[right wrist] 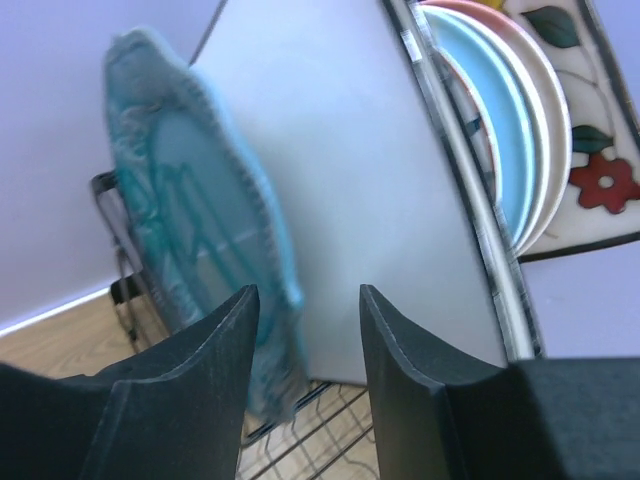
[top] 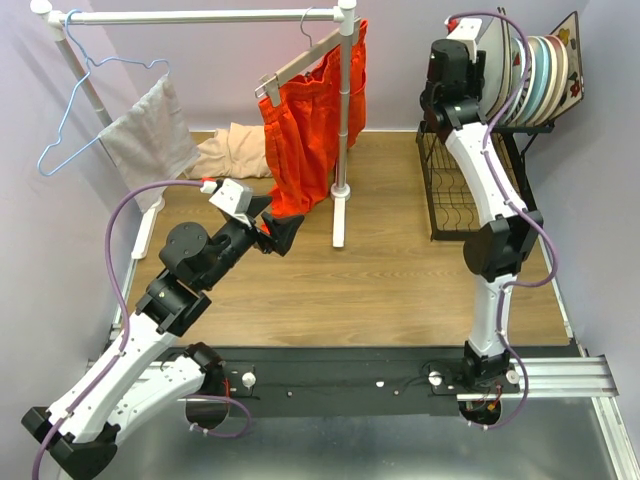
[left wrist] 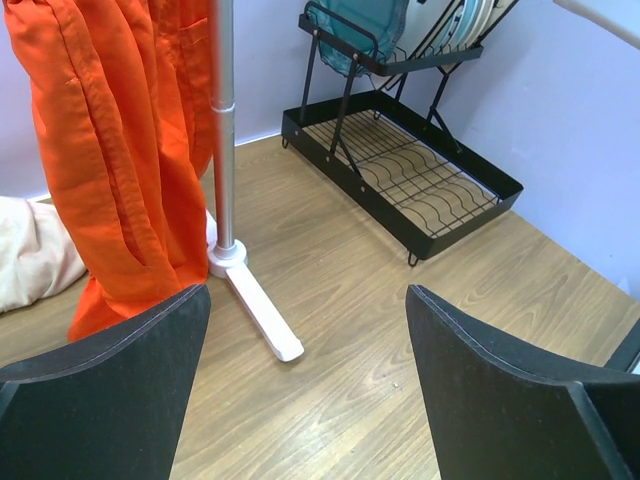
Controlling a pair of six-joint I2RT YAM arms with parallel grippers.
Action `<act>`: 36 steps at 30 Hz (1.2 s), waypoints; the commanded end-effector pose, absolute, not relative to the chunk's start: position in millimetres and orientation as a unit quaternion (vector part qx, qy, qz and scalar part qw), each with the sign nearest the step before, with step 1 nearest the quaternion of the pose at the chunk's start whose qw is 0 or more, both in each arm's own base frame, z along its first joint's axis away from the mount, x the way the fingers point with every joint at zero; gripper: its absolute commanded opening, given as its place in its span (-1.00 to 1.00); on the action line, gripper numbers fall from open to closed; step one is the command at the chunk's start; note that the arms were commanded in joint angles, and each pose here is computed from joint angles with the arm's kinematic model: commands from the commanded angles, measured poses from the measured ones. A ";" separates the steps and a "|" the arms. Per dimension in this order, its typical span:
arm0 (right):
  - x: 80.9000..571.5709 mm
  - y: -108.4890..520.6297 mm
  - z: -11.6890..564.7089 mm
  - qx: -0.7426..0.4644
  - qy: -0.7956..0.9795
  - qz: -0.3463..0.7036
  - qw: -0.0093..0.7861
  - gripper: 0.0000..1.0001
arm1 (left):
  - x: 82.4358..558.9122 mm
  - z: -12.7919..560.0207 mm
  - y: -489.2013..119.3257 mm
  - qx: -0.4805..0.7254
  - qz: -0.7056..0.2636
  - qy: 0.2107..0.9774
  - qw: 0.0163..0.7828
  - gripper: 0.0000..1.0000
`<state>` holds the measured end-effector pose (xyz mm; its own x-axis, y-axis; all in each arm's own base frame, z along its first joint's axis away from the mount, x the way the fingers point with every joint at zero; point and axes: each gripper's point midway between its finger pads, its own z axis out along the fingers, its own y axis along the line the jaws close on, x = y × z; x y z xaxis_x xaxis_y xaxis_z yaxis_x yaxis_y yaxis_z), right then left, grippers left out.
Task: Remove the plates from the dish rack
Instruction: Unload the plate from the dish rack.
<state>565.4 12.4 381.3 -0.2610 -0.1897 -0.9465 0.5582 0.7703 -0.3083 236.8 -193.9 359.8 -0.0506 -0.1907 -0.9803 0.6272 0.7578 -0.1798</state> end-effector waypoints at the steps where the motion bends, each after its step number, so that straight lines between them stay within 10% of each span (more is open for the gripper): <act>1: 576.6 7.0 388.1 0.128 0.719 -0.303 0.613 0.02 | 241.3 354.6 -190.6 0.160 -0.296 0.663 0.669 0.77; 36: 608.9 -3.9 355.6 0.112 0.724 -0.311 0.606 -0.32 | 248.0 349.6 -185.4 0.154 -0.284 0.671 0.668 0.75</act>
